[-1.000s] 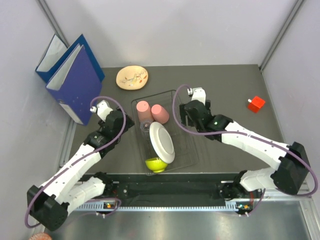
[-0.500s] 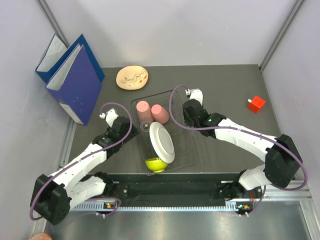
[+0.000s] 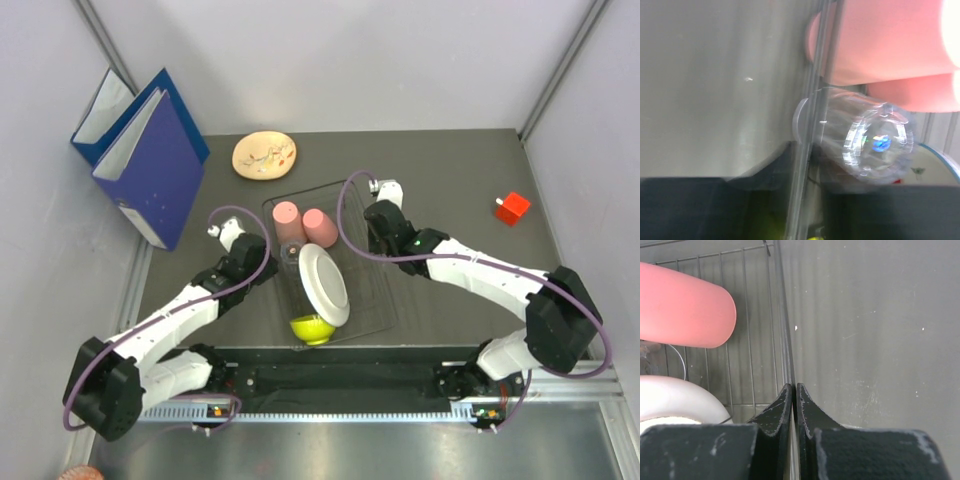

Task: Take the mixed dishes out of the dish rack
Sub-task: Adjust the dish rack at the center of the board.

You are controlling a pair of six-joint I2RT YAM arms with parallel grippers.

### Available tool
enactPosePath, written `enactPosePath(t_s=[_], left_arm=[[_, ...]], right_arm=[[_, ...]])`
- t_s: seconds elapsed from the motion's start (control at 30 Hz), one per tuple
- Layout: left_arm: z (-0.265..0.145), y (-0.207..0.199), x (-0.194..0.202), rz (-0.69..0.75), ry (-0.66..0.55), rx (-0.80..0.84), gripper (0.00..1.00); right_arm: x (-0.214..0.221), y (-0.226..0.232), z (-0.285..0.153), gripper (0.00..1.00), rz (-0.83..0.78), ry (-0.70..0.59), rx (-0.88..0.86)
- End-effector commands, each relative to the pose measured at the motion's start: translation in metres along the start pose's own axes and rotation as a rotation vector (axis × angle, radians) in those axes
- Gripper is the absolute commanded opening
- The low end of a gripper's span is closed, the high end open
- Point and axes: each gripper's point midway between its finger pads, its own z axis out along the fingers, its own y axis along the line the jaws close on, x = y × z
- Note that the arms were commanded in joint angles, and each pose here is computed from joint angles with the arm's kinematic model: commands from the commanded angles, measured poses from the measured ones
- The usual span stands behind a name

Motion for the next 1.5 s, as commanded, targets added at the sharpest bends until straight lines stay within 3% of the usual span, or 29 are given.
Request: enactPosePath(t_s=[0.0, 0.03, 0.3, 0.6, 0.83, 1.47], left_arm=[[0.004, 0.007, 0.006, 0.022, 0.012, -0.018, 0.06], [0.003, 0.005, 0.005, 0.023, 0.012, -0.015, 0.00], [-0.002, -0.015, -0.002, 0.085, 0.018, 0.048, 0.00], [-0.009, -0.067, -0.015, 0.252, 0.111, 0.127, 0.00], [-0.013, -0.107, -0.030, 0.300, 0.137, 0.203, 0.00], [0.029, -0.135, -0.018, 0.342, 0.208, 0.222, 0.00]], right_arm=[[0.013, 0.000, 0.002, 0.00, 0.016, 0.031, -0.016], [0.012, 0.000, 0.001, 0.00, 0.021, 0.028, -0.017], [0.008, -0.003, -0.008, 0.00, 0.038, 0.017, -0.020], [0.008, 0.002, -0.019, 0.00, 0.110, 0.048, -0.060], [0.016, 0.010, -0.022, 0.00, 0.157, 0.074, -0.115], [0.018, -0.017, -0.012, 0.00, 0.198, 0.077, -0.070]])
